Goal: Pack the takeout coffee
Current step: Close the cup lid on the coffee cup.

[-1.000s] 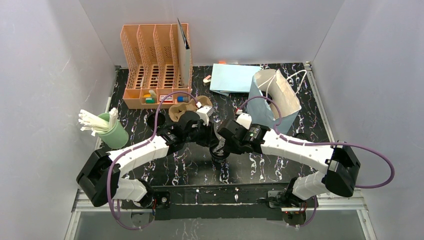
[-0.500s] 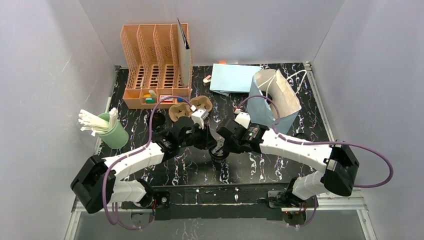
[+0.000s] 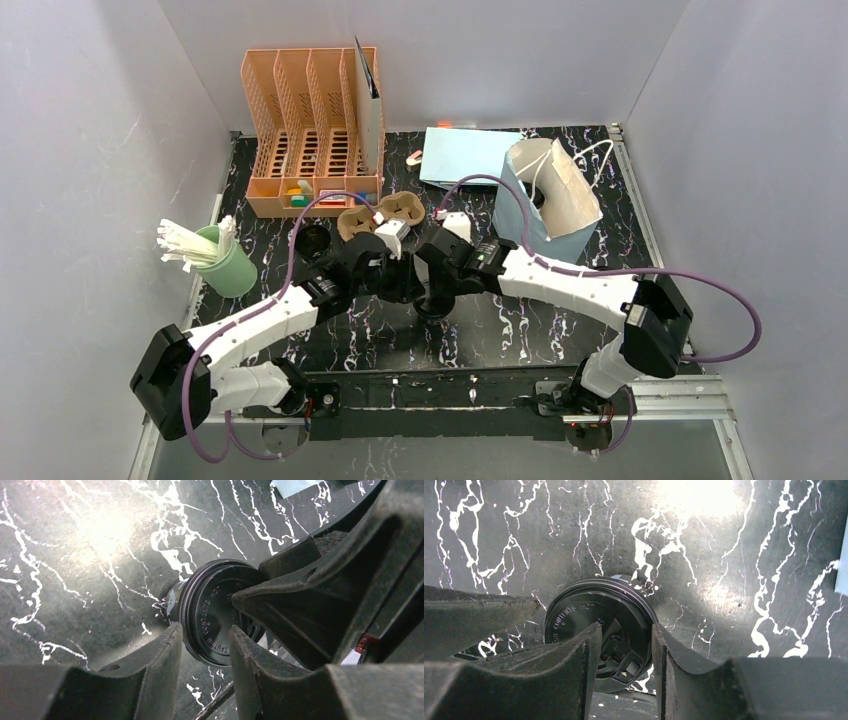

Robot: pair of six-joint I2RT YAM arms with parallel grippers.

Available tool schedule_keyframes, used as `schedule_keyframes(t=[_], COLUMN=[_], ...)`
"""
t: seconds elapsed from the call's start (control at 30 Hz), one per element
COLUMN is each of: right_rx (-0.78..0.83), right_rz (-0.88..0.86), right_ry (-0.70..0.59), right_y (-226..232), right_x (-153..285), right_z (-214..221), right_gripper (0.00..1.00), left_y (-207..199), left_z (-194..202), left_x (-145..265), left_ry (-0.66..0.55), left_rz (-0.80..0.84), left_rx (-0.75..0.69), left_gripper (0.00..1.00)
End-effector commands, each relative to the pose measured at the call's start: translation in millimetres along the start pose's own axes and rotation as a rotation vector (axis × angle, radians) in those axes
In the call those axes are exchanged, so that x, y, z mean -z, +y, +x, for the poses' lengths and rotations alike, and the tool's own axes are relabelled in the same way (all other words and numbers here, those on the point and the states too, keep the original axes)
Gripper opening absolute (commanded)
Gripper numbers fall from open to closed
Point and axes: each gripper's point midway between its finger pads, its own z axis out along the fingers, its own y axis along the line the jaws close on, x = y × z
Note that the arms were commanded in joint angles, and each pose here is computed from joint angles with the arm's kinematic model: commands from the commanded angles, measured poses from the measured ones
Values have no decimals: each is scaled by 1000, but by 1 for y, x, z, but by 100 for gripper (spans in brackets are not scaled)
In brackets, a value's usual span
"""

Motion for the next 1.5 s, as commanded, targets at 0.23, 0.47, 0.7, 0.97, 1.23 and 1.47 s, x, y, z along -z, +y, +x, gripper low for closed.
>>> schedule_keyframes(t=[0.23,0.47,0.7,0.97,1.23,1.47], right_rx=[157,-39,-336,-376,-363,-347], right_rz=[-67,19,124,148,173,172], right_ry=[-87,-110,16,22,26,35], right_y=[8,-12,-23,-15,-17,-16], right_x=[16,37,33,23,16,10], right_z=[-41,-47,-7,9,13,17], right_gripper=[60,56,52,50,45,43], left_y=[8,6,5,4,4,3], left_z=[-7,-17,-29,-32,-21,-15], left_x=[22,21,10,-5,-10,-10], left_ry=[7,-11,13,56,88,105], left_rz=[-117,-123,-114,-69,-46,-28], left_rx=[64,57,35,45,53,58], left_gripper=[41,35,32,31,29,27])
